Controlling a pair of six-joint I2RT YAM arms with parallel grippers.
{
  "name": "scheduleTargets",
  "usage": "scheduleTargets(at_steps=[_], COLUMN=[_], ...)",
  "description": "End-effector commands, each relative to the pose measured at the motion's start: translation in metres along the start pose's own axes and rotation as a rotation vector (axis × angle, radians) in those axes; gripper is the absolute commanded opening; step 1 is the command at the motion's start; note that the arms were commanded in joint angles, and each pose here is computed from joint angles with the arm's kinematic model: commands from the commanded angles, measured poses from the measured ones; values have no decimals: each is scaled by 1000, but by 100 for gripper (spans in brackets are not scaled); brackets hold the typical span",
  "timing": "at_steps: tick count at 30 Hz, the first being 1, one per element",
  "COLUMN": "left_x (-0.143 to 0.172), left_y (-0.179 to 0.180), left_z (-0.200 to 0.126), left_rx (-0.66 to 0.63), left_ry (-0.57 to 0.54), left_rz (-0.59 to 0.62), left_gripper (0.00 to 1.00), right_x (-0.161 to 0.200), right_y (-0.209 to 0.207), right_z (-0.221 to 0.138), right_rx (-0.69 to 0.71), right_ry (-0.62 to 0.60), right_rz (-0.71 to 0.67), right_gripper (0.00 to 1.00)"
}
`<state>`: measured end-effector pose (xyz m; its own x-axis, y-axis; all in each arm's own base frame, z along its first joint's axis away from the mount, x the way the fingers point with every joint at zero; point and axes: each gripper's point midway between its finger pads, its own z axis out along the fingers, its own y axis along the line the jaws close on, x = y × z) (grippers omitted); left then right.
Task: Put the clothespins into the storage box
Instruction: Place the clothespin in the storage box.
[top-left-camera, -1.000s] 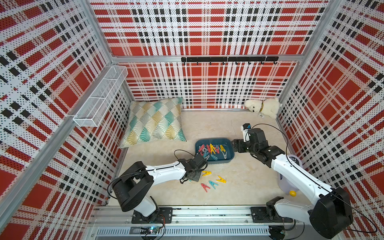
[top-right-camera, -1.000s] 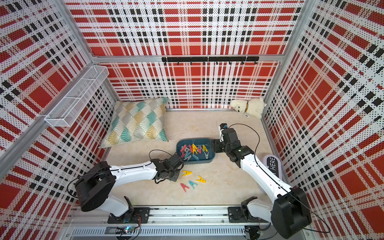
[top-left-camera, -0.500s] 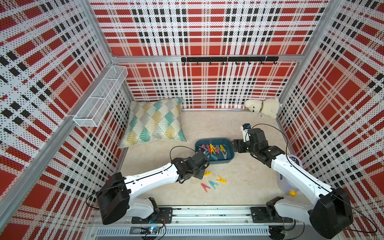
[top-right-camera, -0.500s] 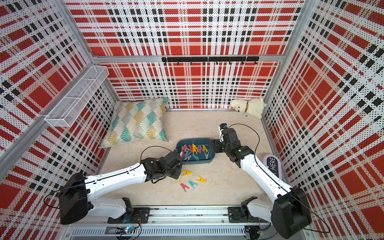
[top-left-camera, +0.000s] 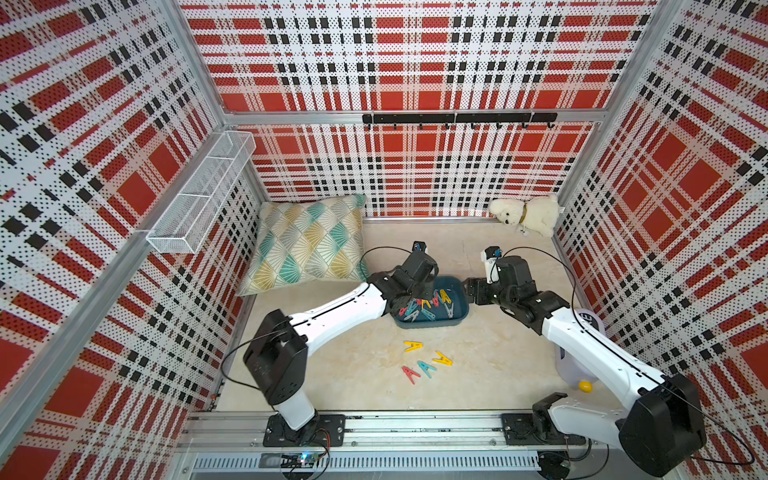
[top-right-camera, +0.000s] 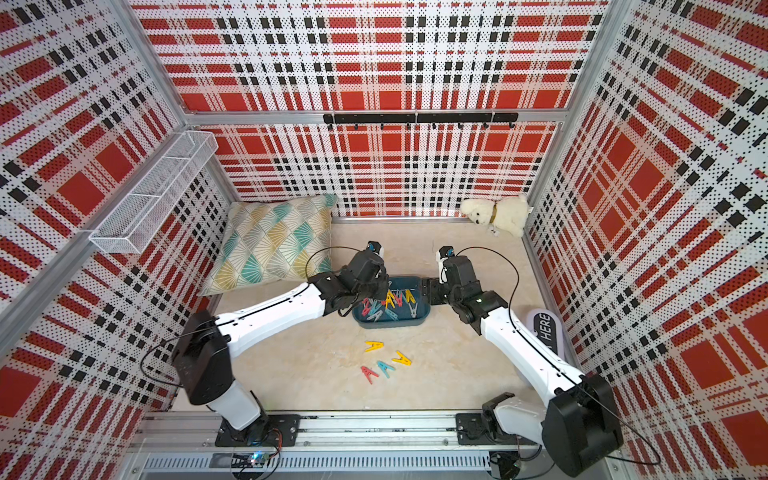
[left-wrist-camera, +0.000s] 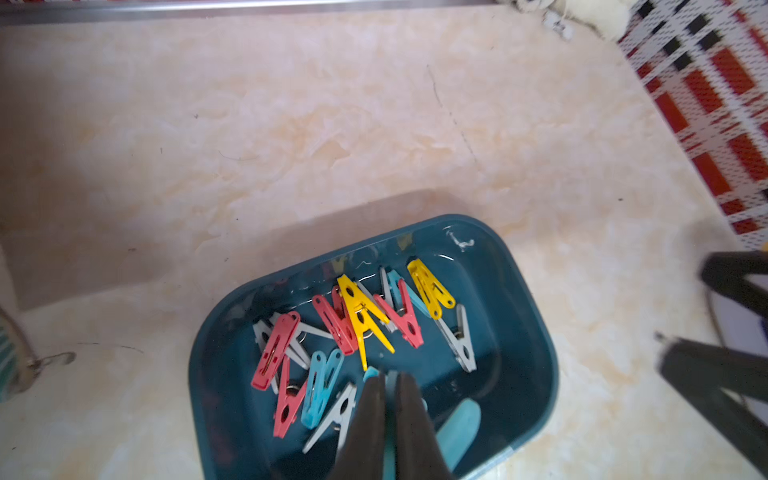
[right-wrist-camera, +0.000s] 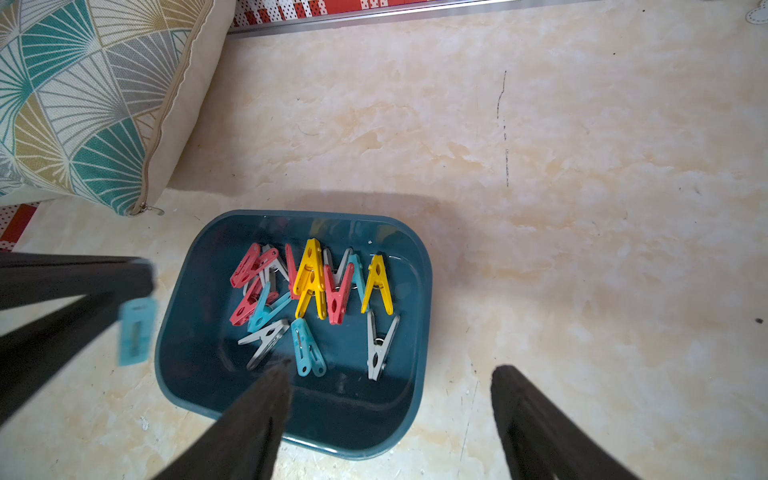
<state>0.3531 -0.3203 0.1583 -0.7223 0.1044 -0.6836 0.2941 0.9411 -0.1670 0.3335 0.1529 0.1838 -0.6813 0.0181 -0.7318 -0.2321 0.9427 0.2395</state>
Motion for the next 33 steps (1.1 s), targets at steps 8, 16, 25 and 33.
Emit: scheduleTargets(at_steps=[8, 16, 25, 33], left_x=[27, 34, 25, -16], left_y=[24, 41, 39, 18], left_z=[65, 93, 86, 31], left_rx=[-153, -210, -204, -117], left_ry=[65, 96, 78, -39], left_rz=[-26, -42, -51, -53], left_gripper=[6, 8, 31, 33], right_x=[-9, -6, -3, -6], right_y=[8, 6, 2, 4], right_z=[-12, -14, -19, -23], right_rx=[-26, -17, -1, -7], right_ry=[-26, -20, -20, -29], right_rz=[1, -8, -13, -12], right_gripper=[84, 84, 84, 84])
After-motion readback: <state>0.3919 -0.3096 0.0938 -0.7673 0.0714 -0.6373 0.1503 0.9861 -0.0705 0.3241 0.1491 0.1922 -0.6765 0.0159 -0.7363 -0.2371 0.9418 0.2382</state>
